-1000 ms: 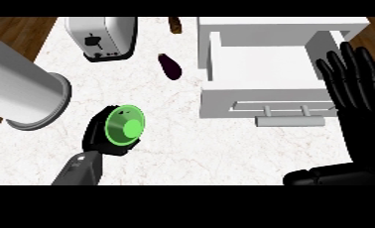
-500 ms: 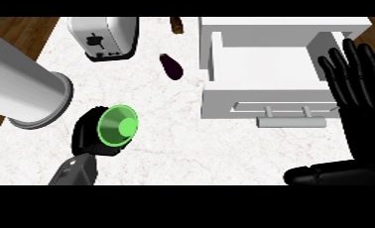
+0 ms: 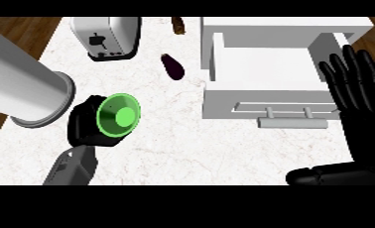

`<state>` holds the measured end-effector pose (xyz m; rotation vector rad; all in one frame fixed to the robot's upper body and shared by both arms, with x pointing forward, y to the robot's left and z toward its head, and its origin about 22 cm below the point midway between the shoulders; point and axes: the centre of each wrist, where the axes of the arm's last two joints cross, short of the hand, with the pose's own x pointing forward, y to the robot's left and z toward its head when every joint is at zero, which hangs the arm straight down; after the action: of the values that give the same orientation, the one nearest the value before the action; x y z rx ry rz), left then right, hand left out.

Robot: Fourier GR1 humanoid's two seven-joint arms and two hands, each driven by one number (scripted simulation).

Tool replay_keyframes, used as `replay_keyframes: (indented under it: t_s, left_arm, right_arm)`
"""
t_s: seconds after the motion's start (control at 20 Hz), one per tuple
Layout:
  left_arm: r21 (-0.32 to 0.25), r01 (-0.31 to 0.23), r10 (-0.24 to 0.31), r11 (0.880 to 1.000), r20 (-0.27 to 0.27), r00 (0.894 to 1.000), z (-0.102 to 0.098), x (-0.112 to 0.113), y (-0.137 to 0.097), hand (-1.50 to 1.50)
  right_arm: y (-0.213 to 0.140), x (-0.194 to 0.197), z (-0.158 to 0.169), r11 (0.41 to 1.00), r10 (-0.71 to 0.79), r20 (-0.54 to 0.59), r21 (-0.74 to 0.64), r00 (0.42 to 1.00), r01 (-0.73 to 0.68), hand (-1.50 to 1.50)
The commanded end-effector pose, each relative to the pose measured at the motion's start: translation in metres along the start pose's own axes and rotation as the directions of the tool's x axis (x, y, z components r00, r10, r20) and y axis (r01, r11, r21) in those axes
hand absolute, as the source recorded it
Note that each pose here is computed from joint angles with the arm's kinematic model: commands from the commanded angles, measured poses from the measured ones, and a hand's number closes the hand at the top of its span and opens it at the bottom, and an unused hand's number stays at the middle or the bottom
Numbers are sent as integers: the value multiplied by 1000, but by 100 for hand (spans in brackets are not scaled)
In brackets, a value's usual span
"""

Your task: Pick up the cup, place it into the drawer and close the drawer

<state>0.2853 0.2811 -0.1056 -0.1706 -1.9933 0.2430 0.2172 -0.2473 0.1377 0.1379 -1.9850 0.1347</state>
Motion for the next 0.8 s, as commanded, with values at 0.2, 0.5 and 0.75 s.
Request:
replay_keyframes:
  t_s: [0.2,0.5,0.75]
  left_arm:
    - [-192,-88,100,978,53,994,-51,45,-67,150]
    - [-198,-111,123,974,47,991,-65,92,-116,150]
    - [-226,-100,121,969,82,989,-112,139,-158,150]
  right_arm:
    - [3,3,2,1000,-8,-19,1,1000,8,-150]
    - [2,3,-5,1000,-13,-7,-6,1000,13,-150]
    - [-14,4,-10,1000,10,-7,10,1000,-10,-150]
